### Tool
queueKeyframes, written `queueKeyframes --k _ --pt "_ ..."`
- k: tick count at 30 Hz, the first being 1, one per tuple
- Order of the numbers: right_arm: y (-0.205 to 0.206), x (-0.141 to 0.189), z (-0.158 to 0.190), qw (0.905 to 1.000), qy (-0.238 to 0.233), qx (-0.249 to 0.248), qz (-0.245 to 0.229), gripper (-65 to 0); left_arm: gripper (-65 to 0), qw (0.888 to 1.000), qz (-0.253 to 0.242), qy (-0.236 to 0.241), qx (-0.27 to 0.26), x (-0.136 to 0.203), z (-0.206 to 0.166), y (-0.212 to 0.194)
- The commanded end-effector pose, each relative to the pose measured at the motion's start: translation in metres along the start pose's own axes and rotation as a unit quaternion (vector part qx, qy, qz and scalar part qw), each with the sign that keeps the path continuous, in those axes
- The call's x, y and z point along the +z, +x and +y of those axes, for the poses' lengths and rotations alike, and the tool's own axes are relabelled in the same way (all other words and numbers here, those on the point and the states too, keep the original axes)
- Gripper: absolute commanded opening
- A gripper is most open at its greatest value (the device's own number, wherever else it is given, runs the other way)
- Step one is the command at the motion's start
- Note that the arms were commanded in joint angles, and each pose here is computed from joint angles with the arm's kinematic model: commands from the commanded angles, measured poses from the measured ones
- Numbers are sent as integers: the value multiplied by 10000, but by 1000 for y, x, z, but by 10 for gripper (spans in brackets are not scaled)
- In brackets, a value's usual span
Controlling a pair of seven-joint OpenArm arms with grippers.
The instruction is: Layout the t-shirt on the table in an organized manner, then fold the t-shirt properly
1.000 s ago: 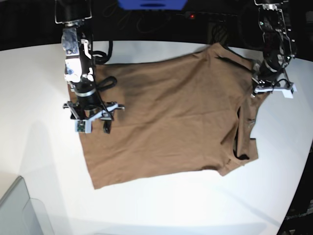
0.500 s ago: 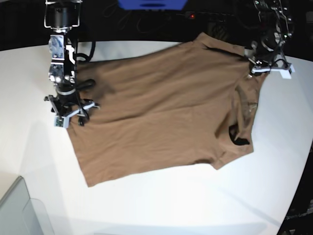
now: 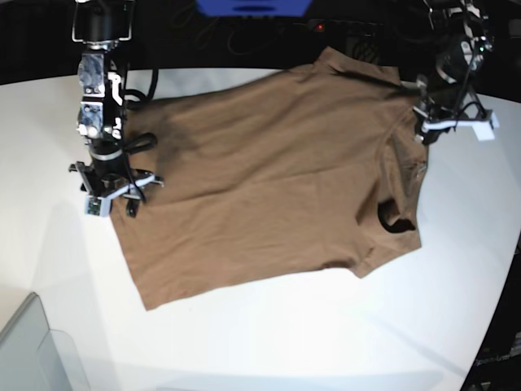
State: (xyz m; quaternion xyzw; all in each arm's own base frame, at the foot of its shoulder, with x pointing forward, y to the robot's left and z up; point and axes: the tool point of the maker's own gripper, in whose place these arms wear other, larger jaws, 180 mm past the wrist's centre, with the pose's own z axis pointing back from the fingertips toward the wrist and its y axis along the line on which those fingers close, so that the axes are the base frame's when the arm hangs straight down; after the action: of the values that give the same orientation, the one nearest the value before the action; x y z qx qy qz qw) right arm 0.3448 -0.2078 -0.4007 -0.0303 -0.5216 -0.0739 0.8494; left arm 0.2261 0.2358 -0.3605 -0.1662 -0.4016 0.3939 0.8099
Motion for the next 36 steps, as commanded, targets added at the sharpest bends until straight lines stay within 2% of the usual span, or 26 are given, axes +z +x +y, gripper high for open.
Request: queueKeyframes --k 1,5,8,11,14,19,22,25,27,32,36 --pt "19 -1 2 9996 28 -9 -282 -369 -649 9997 -179 -179 48 -10 -12 16" --pt "17 -2 25 9993 235 -76 -269 -369 -649 9996 -78 124 248 -53 3 18" --pt "21 -4 56 9978 600 60 -291 -369 -649 9988 -27 447 186 -80 14 19" --pt "22 -3 87 9946 970 225 -306 -369 -649 9976 38 683 101 -94 22 18" --pt "28 -12 102 9926 1127 318 -313 -370 -649 9965 54 839 -8 -96 31 16" --pt "20 -43 84 9968 785 170 -8 -373 -649 9931 132 1163 50 -80 64 5" --pt "5 -56 40 9996 -45 -110 263 -373 -649 9889 -45 1468 237 -57 94 12" --pt "-7 -62 11 9959 -740 -228 473 -373 -649 9859 -153 1607 439 -43 107 10" --pt "-12 -61 1 9930 -1019 -259 534 -371 -649 9847 -220 1656 504 -34 111 9" --pt "-3 -60 15 9942 -926 -356 406 -370 -649 9878 -514 1418 397 -27 90 27" --pt "26 -53 23 9954 -823 -485 -10 -370 -649 9898 -862 1094 295 -22 61 50"
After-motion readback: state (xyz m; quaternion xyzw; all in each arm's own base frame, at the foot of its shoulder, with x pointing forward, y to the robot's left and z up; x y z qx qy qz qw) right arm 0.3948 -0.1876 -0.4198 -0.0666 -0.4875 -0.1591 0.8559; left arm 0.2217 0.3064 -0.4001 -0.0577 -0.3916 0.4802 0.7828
